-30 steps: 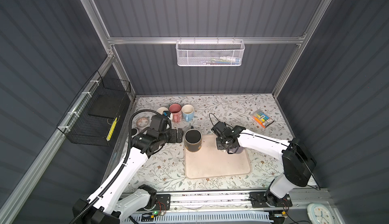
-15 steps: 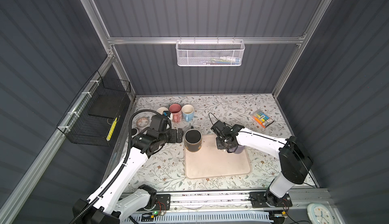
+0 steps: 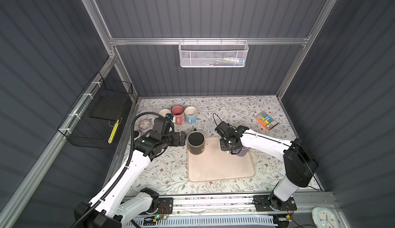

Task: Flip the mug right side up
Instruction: 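Lift the white mug off the tray with the right gripper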

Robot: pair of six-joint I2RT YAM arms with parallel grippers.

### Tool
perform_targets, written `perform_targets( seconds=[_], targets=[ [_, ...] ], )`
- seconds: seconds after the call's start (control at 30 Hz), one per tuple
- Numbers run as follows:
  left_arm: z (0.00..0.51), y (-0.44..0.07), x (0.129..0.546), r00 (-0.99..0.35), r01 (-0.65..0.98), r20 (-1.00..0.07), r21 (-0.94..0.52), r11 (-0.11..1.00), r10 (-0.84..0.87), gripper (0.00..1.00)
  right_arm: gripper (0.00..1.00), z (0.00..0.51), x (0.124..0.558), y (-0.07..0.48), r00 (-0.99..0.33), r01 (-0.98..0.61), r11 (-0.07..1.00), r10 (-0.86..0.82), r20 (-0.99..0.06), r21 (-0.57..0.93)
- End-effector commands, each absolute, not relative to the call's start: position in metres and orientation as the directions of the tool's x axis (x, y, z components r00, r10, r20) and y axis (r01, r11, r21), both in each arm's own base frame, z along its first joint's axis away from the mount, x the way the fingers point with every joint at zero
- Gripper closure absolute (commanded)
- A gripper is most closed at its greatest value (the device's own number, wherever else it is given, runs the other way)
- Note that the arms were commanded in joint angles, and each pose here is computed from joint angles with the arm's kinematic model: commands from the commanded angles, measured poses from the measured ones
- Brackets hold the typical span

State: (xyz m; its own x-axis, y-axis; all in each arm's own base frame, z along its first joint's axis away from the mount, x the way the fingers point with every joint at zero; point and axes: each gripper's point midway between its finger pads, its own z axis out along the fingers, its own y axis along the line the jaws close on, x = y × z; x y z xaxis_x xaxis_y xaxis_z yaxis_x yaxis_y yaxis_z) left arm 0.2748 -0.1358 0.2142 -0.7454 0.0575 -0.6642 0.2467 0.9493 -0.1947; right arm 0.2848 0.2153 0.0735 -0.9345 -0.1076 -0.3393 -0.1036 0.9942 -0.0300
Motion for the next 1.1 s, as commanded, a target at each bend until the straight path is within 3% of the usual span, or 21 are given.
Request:
perform_targets(
  seconds=[0.0,0.4,0.63,1.07],
  targets=[
    [0.207,-0.133,0.270,-0.761,0.248,-0.645,-0.186,0.951,0.072,0.00,0.76,0.070,0.289,0.215,-0.935,-0.109,0.993,-0.118,-0.333,-0.045],
    [0.205,-0.133,0.271,-0.764,0.245,-0.642,-0.182,0.952,0.073,0.00,0.82,0.069,0.293,0.216,-0.933,-0.109,0.993,-0.119,-0.339,-0.047],
    [0.204,-0.133,0.271,-0.767,0.243,-0.637,-0.181,0.953,0.075,0.00,1.00,0.069,0.292,0.216,-0.933,-0.114,0.992,-0.122,-0.339,-0.044],
    [0.218,-0.142,0.270,-0.735,0.277,-0.677,-0.242,0.930,0.043,0.00,1.00,0.092,0.290,0.224,-0.910,-0.164,0.986,-0.142,-0.389,0.024]
  ],
)
